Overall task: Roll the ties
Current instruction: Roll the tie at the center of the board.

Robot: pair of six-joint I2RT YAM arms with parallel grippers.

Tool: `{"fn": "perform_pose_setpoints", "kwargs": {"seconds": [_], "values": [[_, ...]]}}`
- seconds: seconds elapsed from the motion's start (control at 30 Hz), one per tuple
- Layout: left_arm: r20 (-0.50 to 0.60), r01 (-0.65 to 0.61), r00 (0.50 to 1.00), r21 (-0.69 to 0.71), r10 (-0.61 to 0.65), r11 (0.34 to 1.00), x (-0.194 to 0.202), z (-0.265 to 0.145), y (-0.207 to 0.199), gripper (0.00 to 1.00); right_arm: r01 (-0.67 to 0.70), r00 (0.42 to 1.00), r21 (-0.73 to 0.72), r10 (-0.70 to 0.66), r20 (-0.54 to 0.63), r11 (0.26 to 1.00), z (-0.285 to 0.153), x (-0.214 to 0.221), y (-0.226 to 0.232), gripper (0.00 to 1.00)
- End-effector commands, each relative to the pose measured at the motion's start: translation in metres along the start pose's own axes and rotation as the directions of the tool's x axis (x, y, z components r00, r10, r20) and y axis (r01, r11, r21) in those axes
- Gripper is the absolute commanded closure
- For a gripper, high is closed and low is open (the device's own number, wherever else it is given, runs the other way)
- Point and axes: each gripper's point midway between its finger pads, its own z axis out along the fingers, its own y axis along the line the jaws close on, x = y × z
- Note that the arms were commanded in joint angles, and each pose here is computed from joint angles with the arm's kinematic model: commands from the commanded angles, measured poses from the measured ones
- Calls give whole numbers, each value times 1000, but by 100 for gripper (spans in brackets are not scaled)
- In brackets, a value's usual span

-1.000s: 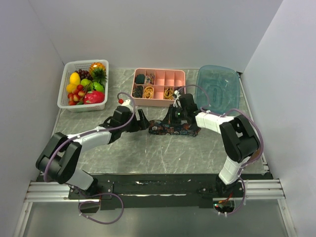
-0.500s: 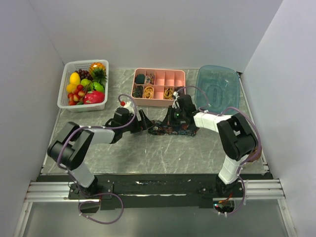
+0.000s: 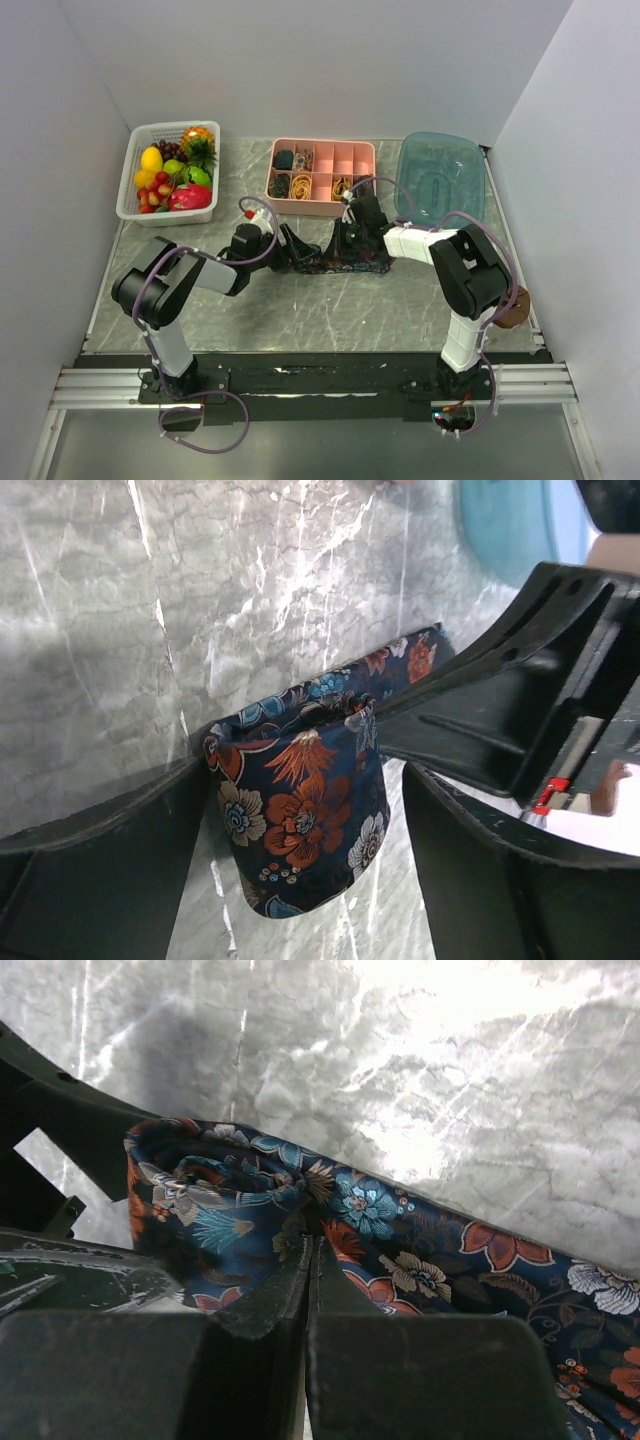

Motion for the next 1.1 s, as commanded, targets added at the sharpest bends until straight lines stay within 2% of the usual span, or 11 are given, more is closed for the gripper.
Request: {"fn": "perform_pose_setpoints", "kwargs": {"seconds": [0.0,0.43,0.57,0.77,1.07], "values": [[24,64,998,26,-65,998,3,0,2,19,28,999,-2,-28,18,1000,4,-7,7,100],[45,56,997,25,-57,998,-2,1,1,43,53,997,4,-53,56,999,-9,-18,23,100],[43,47,998,8,-47,999,-2,3,2,43,68,993,28,-71,93,997,-21,-27,25,100],[34,21,999,-25,-20,999,-3,6,3,43,89,984,-10,-86,153,996,-35,-40,41,100],[20,4,1000,-30,-4,1000,-1,12,-1,41,74,994,-1,-74,82,997,-13,-35,35,100]]}}
